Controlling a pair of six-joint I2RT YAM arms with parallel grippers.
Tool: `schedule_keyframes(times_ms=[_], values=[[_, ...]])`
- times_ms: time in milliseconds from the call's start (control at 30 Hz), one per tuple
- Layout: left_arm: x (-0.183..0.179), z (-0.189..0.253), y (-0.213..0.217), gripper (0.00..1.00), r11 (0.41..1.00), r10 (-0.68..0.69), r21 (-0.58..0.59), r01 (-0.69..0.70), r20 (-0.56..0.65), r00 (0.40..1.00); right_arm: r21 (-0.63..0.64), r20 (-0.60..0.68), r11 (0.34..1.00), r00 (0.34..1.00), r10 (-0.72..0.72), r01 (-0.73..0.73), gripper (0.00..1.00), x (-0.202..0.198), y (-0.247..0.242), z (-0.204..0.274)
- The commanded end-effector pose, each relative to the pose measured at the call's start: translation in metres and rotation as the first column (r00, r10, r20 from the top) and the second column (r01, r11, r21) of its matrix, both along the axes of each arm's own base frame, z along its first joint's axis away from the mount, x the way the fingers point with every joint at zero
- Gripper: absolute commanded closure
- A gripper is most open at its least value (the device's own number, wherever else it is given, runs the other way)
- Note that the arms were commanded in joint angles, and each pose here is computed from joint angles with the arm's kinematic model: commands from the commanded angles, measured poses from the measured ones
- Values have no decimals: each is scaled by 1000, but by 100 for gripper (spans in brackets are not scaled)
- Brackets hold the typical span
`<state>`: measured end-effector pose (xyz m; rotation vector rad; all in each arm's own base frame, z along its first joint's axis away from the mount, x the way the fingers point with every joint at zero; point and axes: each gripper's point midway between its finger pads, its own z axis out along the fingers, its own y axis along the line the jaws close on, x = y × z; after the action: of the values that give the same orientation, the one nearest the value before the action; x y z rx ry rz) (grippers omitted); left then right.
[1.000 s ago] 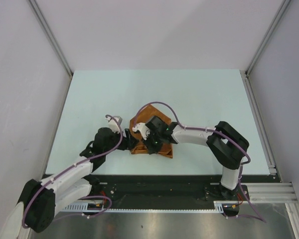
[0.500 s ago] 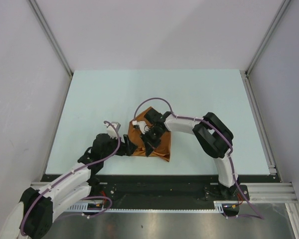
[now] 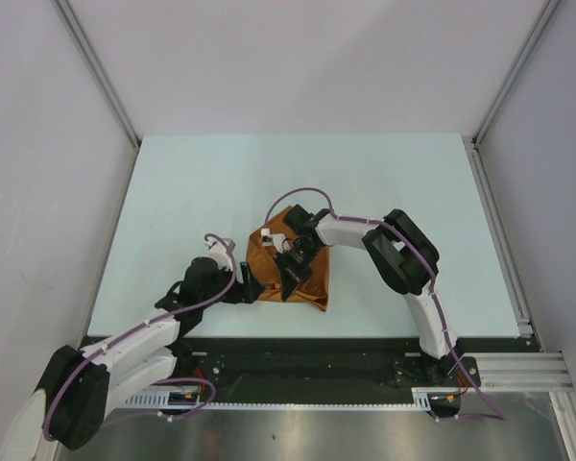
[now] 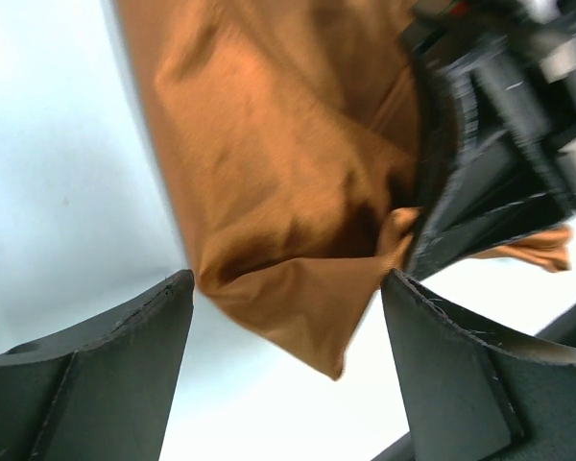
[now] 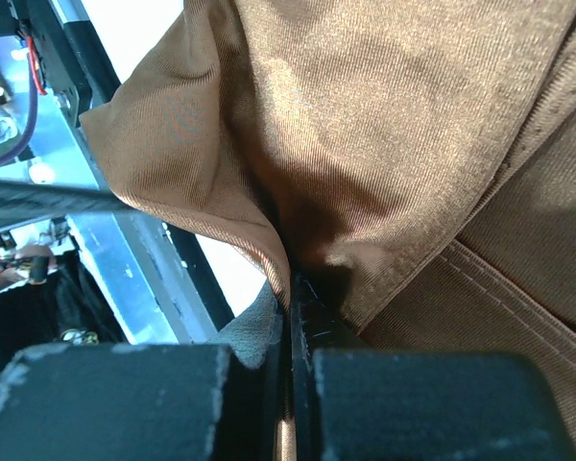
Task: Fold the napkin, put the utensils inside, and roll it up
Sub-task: Roll the napkin with the utensil
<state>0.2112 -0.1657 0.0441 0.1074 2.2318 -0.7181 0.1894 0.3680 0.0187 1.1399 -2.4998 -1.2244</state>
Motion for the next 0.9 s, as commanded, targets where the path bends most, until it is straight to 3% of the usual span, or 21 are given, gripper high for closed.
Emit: schedule_keyframes(times_ms=[0, 300, 700, 867], values=[[10, 4, 0, 17, 999, 45, 6, -44, -13, 999, -22, -34, 1000, 999, -10, 10, 100, 4, -2, -5], [19, -9, 8, 25, 991, 126, 58, -123, -65, 990, -21, -57, 1000, 998, -17, 16, 100, 10, -2, -7], [18, -12, -4, 61, 997, 68, 34, -65, -95, 993, -6, -67, 999, 997, -39, 38, 100, 19, -3, 0], [16, -18, -4, 76, 997, 57, 60, -50, -125, 990, 19, -49, 998, 997, -52, 53, 90, 27, 1, 13]])
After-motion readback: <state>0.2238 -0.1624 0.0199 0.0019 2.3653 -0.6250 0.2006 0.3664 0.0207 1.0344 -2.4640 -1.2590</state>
